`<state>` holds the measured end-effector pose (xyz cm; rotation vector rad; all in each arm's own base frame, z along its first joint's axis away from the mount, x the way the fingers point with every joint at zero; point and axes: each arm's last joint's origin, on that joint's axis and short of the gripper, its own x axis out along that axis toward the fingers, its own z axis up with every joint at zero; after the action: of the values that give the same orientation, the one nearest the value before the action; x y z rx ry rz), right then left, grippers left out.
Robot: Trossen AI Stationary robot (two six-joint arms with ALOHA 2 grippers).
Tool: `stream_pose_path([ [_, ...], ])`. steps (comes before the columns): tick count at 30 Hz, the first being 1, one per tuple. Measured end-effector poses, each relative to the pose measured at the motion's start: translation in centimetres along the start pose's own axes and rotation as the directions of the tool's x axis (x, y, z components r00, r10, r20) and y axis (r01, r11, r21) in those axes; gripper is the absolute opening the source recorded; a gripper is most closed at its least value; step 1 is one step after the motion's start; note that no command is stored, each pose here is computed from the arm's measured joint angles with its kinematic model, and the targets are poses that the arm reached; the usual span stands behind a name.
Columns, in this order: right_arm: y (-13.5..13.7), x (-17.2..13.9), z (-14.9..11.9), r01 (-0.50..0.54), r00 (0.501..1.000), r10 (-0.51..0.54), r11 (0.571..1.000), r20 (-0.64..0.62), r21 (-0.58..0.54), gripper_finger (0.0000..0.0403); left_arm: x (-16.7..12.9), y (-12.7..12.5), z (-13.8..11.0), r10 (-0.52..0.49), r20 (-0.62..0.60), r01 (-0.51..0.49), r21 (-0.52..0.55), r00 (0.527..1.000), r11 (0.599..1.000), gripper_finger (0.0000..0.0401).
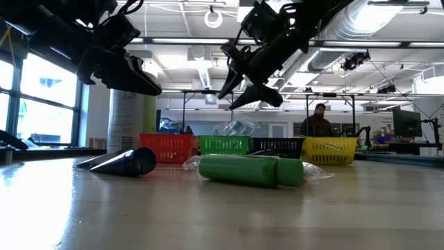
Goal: Pick & Place Travel size toiletries
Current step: Put the dark blue toothbrush into the green bin
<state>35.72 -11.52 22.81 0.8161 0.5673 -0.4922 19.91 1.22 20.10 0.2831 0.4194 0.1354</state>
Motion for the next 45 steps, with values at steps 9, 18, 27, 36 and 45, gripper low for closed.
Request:
stream_pose_path([
  [9,2.2,-1.2,-0.4,-0.085,0.995,0.092,0.982,0.032,-0.167,0.0137,0.0,0.0,0.0,0.0,0.0,0.0,0.0,1.0,1.0,0.0088],
  [18,4.7,-2.0,-5.1,-0.073,0.989,0.033,0.957,-0.147,-0.28,0.0026,0.0,0.0,0.0,-0.001,0.0,0.001,-0.006,1.0,1.0,0.0088],
  [27,5.6,-1.9,-9.5,0.011,0.979,-0.07,0.955,-0.189,-0.296,0.0002,0.0,0.0,0.0,-0.001,-0.001,0.001,-0.007,1.0,1.0,0.0088],
  [36,2.0,-0.6,-12.2,0.161,0.977,-0.181,0.973,-0.111,-0.166,0.0002,0.0,0.0,0.0,-0.001,-0.002,0.001,-0.008,1.0,1.0,0.0088],
  [45,1.1,1.2,-13.3,0.148,0.988,-0.151,0.984,-0.025,-0.097,0.0002,0.0,0.0,0.0,-0.002,-0.005,0.002,-0.008,1.0,1.0,0.0088],
])
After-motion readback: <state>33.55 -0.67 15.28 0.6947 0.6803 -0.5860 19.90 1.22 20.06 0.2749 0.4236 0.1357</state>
